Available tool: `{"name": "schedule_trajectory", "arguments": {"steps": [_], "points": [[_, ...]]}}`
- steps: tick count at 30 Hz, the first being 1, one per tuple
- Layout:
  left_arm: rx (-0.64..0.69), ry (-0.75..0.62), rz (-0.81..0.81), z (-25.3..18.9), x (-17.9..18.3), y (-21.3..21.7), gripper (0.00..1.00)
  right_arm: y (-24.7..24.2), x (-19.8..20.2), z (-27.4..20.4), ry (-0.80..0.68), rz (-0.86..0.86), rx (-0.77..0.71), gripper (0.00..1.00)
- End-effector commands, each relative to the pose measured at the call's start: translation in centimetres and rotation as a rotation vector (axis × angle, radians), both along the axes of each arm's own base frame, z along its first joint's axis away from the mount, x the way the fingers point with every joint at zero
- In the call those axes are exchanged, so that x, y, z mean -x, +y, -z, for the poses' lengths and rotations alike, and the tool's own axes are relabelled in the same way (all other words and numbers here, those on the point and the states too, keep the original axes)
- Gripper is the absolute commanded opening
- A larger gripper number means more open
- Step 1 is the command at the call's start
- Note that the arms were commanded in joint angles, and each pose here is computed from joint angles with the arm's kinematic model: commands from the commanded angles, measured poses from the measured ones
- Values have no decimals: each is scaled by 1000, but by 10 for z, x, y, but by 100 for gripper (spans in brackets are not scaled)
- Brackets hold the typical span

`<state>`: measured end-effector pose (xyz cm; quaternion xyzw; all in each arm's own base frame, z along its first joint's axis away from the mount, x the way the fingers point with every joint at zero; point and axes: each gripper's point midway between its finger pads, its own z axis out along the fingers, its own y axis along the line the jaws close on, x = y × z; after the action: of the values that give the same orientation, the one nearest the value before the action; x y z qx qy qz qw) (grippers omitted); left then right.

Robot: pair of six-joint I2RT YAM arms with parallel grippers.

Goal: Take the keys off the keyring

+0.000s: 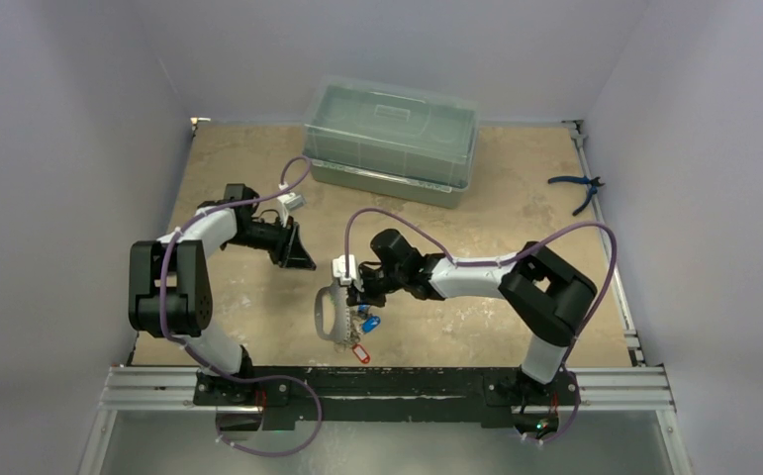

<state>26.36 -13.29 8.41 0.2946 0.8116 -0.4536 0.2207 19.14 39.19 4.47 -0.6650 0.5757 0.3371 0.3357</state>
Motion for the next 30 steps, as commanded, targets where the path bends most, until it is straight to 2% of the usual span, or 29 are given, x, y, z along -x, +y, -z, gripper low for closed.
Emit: {"name": "schedule_trajectory", "arguments": {"steps": [1,4,10,13,16,18,20,27,30], "points": [[38,-79,20,-17,-1,-1,34,10,2,-46,79,17,-102,0],[48,-81,39,-20,3,-2,36,10,-2,-56,114,31,-119,0],[139,-81,148,-30,20,-8,58,10,-13,-79,171,68,-168,0],[158,-78,166,-34,25,-10,63,11,-21,-87,210,108,-182,0],[57,-86,47,-27,7,-3,63,9,-28,-92,247,160,-189,0],[-56,-175,-85,-24,-15,9,65,7,-32,-96,271,199,-196,0],[-110,-264,-178,-34,-27,17,71,5,-36,-102,308,245,-209,0],[-93,-380,-349,-64,-24,17,71,1,-41,-104,423,377,-213,0],[-37,-355,-284,-62,-11,5,72,0,-38,-110,412,354,-222,0]]}}
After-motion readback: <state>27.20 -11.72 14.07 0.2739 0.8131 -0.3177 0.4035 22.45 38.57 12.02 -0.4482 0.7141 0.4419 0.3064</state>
